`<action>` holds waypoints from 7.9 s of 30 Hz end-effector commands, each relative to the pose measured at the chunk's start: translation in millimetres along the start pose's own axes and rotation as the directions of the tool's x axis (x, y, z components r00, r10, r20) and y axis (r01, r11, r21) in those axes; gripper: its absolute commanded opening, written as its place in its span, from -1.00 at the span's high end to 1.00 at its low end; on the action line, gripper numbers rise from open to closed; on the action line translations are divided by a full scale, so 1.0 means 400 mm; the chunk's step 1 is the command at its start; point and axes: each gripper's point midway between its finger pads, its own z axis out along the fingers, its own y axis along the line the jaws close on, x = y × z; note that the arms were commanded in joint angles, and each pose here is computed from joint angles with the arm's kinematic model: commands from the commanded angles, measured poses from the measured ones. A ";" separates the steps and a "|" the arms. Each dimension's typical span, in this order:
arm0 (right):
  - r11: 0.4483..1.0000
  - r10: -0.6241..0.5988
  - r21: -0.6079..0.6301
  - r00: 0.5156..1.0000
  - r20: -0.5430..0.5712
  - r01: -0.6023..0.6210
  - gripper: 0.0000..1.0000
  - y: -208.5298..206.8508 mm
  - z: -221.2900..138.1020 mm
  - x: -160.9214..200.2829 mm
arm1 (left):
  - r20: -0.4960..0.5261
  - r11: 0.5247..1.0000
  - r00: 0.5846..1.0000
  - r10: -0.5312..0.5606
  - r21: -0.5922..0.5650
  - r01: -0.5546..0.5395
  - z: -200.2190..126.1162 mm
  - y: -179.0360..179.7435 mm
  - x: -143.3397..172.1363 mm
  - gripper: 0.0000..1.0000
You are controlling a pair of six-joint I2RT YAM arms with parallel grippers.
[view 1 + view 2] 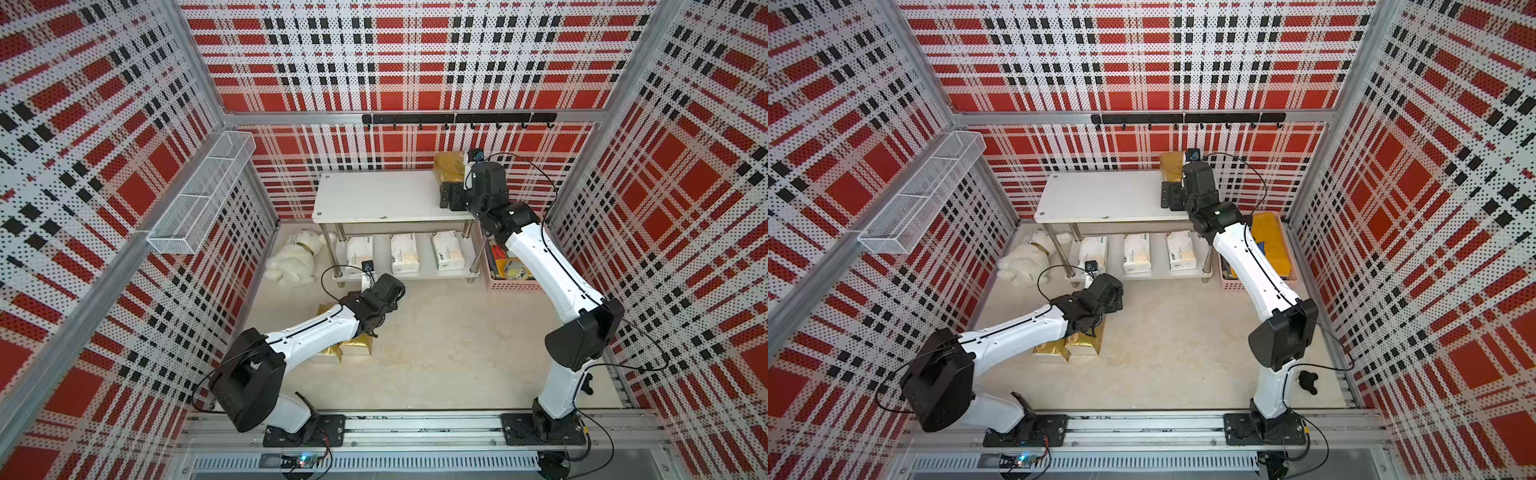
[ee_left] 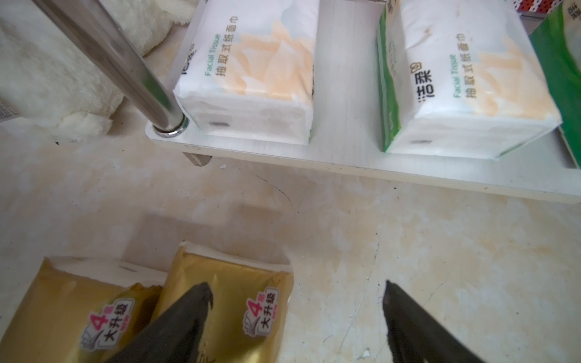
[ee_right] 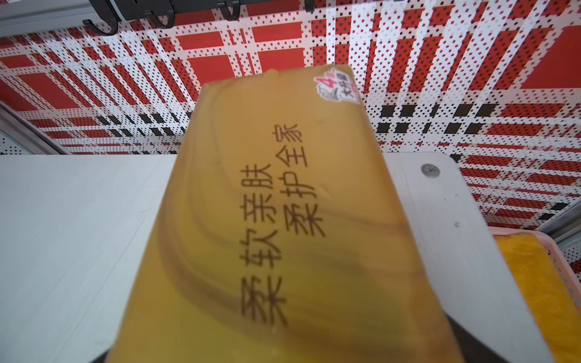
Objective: Place the tissue boxes on the shelf by color
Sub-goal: Place a box of tissues on the shelf, then pick up the box of tissues from the center of the board.
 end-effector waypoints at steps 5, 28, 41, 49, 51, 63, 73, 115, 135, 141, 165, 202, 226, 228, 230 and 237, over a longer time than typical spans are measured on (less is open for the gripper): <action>0.999 0.047 0.024 0.999 -0.004 -0.047 -0.87 -0.025 -0.037 0.014 | 0.019 1.000 1.000 -0.010 -0.007 0.011 -0.011 0.002 -0.014 -0.80; 0.999 0.031 -0.011 0.990 0.137 -0.030 -1.00 0.005 -0.123 -0.043 | 0.006 1.000 1.000 -0.002 -0.011 0.002 -0.001 -0.005 0.002 -0.80; 0.998 0.044 0.030 0.981 0.191 -0.050 -1.00 -0.006 -0.145 -0.066 | 0.003 1.000 1.000 0.005 -0.010 -0.005 0.002 -0.009 0.008 -0.80; 1.000 0.031 -0.004 0.976 0.215 -0.031 -1.00 0.007 -0.170 -0.065 | 0.002 1.000 1.000 0.003 -0.013 -0.003 0.002 -0.005 0.011 -0.80; 1.000 0.026 -0.001 0.974 0.223 -0.027 -1.00 0.006 -0.173 -0.069 | 0.000 1.000 1.000 0.005 -0.011 -0.005 0.004 -0.009 0.010 -0.80; 0.999 0.043 -0.002 0.951 0.307 -0.044 -1.00 0.018 -0.191 -0.107 | 0.005 1.000 1.000 0.008 -0.012 -0.008 0.000 -0.009 0.007 -0.80; 0.996 0.044 0.052 0.941 0.335 -0.065 -1.00 -0.005 -0.208 -0.104 | -0.001 1.000 1.000 0.013 -0.008 -0.013 0.004 -0.020 0.008 -0.80; 0.993 -0.049 0.117 0.916 0.397 0.003 -1.00 -0.089 -0.435 -0.098 | 0.022 1.000 1.000 0.002 0.008 -0.002 -0.067 -0.040 0.012 -0.79; 0.990 -0.055 0.131 0.998 -0.038 0.059 -1.00 -0.165 -0.436 0.272 | -0.100 0.997 0.992 -0.072 -0.026 0.070 -0.069 0.116 0.082 -0.80; 0.997 -0.034 0.061 0.984 -0.174 0.045 -1.00 -0.140 -0.389 0.413 | -0.175 0.998 0.983 -0.059 -0.027 0.055 -0.060 0.143 0.131 -0.80; 0.998 -0.030 -0.052 0.975 -0.221 0.019 -1.00 -0.059 -0.334 0.471 | -0.300 0.993 0.948 0.103 0.088 -0.080 -0.049 0.120 0.193 -0.89; 0.994 -0.060 -0.106 0.963 -0.261 0.033 -1.00 -0.005 -0.293 0.505 | -0.229 0.995 0.973 -0.007 0.094 0.029 -0.115 0.043 0.293 -0.98; 0.992 -0.085 -0.115 0.959 -0.271 0.055 -1.00 0.005 -0.275 0.520 | -0.203 0.996 0.975 -0.092 -0.008 0.092 -0.127 0.063 0.380 -0.98; 0.992 -0.085 -0.115 0.959 -0.271 0.056 -1.00 0.005 -0.275 0.521 | -0.193 0.995 0.976 -0.103 -0.013 0.102 -0.127 0.068 0.377 -0.98; 0.992 -0.086 -0.116 0.958 -0.273 0.057 -1.00 0.005 -0.274 0.524 | -0.186 0.994 0.977 -0.108 -0.019 0.106 -0.124 0.072 0.378 -0.98; 0.992 -0.086 -0.113 0.957 -0.278 0.056 -1.00 0.002 -0.273 0.533 | -0.148 0.996 0.985 -0.086 -0.032 0.082 -0.119 0.070 0.374 -0.98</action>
